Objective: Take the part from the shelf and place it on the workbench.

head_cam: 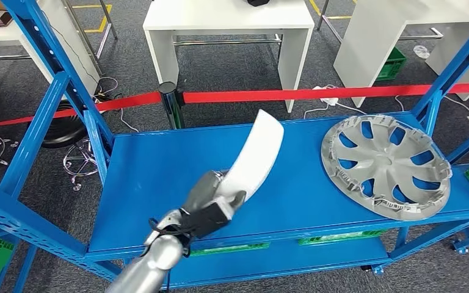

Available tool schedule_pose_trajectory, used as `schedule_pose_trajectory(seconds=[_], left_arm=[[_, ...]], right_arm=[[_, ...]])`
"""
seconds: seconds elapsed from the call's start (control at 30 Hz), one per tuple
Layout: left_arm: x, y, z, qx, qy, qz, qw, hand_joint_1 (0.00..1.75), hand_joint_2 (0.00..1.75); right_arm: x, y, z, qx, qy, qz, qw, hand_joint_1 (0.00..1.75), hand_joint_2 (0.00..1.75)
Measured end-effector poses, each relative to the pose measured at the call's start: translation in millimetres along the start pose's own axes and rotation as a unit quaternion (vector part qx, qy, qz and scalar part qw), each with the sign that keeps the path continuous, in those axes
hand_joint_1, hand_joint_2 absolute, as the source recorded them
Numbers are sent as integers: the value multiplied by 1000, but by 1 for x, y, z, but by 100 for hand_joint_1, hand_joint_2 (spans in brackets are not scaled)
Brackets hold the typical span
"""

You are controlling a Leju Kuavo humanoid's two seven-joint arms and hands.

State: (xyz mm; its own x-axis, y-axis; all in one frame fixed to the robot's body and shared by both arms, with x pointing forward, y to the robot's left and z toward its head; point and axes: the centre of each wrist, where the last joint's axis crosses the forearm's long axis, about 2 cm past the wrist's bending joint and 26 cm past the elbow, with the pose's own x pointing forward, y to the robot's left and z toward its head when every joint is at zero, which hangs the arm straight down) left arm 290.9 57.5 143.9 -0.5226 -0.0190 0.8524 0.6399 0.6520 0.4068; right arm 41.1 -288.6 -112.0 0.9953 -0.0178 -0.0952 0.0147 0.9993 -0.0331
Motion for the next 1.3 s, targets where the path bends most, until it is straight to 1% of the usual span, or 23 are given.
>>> schedule_pose_trajectory(seconds=[0.1,0.27,0.37,0.47,0.57,0.77,0.97,1.1,1.3], left_arm=[[21,7,9,34,-69,42,996,175,175],[58,24,24,84,-160,61,982,175,175],[71,31,35,96,-200,79,972,175,175],[80,36,42,96,-227,91,965,175,175],[85,39,46,95,-242,97,961,175,175],[92,43,52,89,-274,145,947,175,175],[94,44,60,96,-279,146,944,175,175],[92,44,67,113,-279,141,943,175,175],[88,39,77,131,-271,143,943,175,175]], right_arm=[[0,-1,0,1,-1,-4,1000,0,0],[-1,-1,0,1,1,-7,1000,0,0],[-1,-1,0,1,3,-6,1000,0,0],[-1,-1,0,2,3,-6,1000,0,0],[0,-1,0,2,1,-6,1000,0,0],[0,-1,0,1,-4,-2,1000,0,0],[0,-1,0,-3,0,4,1000,0,0],[0,-3,0,-6,-5,11,1000,0,0],[0,-17,0,-21,-12,24,999,0,0]])
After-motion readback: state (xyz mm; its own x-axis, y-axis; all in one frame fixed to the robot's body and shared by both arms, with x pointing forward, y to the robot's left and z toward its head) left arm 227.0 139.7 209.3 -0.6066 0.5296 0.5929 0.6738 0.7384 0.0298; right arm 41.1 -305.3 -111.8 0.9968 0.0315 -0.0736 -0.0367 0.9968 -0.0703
